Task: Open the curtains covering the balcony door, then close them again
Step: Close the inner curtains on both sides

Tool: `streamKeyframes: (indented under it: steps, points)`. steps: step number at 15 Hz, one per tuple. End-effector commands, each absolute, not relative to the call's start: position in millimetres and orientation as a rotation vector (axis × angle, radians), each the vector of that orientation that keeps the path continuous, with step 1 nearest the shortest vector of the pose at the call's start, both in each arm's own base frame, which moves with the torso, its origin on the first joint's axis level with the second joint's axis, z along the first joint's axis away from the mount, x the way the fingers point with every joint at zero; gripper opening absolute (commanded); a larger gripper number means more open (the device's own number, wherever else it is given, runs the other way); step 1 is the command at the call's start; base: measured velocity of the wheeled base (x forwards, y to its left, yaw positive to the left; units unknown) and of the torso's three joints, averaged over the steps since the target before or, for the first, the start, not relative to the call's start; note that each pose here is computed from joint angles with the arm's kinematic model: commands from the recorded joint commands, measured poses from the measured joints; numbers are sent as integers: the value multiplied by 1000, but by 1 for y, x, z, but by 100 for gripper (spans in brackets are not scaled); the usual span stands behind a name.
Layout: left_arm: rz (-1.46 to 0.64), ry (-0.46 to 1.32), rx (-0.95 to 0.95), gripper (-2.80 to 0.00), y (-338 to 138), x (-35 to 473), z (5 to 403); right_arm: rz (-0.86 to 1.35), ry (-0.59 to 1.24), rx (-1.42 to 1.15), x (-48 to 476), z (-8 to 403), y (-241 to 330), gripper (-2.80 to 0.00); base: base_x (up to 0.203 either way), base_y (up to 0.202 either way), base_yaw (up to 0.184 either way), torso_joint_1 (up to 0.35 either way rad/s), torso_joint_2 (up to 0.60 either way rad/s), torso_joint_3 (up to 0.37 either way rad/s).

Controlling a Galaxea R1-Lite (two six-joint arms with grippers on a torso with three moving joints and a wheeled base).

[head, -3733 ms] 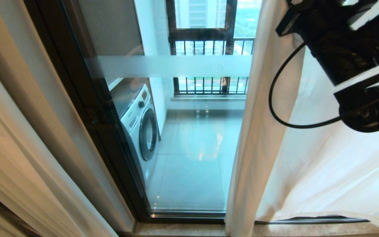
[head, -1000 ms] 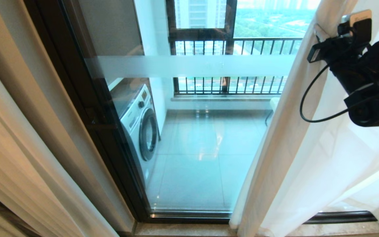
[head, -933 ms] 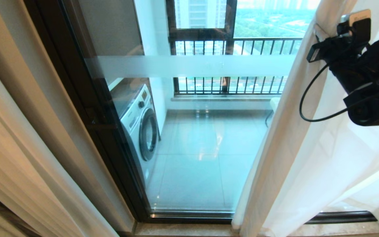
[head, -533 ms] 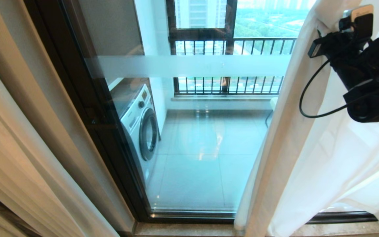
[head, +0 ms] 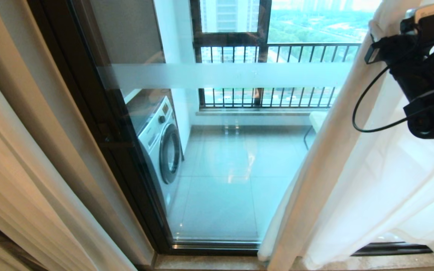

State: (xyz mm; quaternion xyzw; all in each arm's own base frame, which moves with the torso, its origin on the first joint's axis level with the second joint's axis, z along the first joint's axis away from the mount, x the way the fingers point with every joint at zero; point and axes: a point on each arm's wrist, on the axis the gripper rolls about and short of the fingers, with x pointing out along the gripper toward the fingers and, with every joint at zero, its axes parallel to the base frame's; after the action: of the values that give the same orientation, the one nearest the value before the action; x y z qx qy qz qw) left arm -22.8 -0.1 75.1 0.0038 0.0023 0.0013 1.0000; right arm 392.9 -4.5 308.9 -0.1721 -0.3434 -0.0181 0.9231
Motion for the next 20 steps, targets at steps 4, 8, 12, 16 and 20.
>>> streamKeyframes:
  steps: [4, 8, 12, 16, 20]
  points:
    - [3, 5, 8, -280, 0, -23, 75, -43, -728, -358, 391, 311, -6, 0, 0, 0, 0, 0, 0, 0]
    - [4, 3, 8, -280, 0, -23, 75, -45, -734, -361, 385, 315, -6, 0, 0, 0, 0, 0, 0, 0]
    - [3, 5, 8, -280, 0, -23, 75, -36, -677, -363, 371, 308, -6, 0, 0, 0, 0, 0, 0, 0]
    - [3, 5, 8, -280, 0, -23, 75, -41, -633, -373, 349, 304, -8, 0, 0, 0, 0, 0, 0, 0]
    - [3, 5, 8, -280, 0, -23, 75, -55, -577, -384, 324, 292, -14, 0, 0, 0, 0, 0, 0, 0]
